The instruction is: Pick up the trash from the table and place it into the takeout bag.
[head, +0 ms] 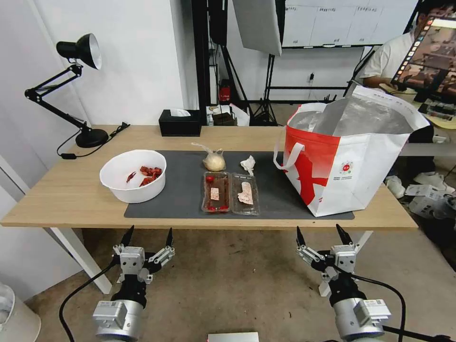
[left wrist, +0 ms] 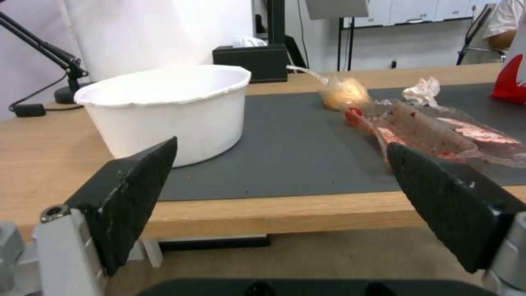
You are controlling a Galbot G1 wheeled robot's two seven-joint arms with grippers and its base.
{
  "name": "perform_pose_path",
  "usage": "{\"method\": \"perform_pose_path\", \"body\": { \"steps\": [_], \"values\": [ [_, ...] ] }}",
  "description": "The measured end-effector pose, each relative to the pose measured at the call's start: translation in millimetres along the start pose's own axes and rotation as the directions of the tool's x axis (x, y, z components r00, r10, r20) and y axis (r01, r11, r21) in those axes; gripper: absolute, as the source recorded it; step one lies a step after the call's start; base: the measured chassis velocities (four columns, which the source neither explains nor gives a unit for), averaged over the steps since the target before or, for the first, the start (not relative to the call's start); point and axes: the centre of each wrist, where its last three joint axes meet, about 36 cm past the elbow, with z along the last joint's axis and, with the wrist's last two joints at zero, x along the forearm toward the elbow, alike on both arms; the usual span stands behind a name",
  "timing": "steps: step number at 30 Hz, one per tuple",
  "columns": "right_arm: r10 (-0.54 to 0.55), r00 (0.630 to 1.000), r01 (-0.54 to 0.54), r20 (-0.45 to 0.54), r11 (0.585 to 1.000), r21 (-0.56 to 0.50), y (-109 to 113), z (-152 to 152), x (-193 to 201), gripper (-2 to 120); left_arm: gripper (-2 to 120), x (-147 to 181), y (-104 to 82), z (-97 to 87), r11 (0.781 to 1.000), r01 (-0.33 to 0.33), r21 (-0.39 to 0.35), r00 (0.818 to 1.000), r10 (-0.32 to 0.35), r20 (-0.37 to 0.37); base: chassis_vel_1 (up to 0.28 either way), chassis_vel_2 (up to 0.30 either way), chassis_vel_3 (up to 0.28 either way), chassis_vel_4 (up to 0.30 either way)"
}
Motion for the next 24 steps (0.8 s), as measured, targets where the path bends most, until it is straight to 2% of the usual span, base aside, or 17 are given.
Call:
{"method": "perform_pose_path", "body": {
  "steps": [24],
  "values": [
    [-0.002, 1.000, 0.002, 0.000, 1.000, 0.000, -0.4, -0.2, -0.4, 100, 100, -0.1, 0.1, -0.1, 1.000, 0.001, 0.003, 1.000, -0.001, -0.003, 0.000, 0.000, 0.000, 0.000]
  ]
}}
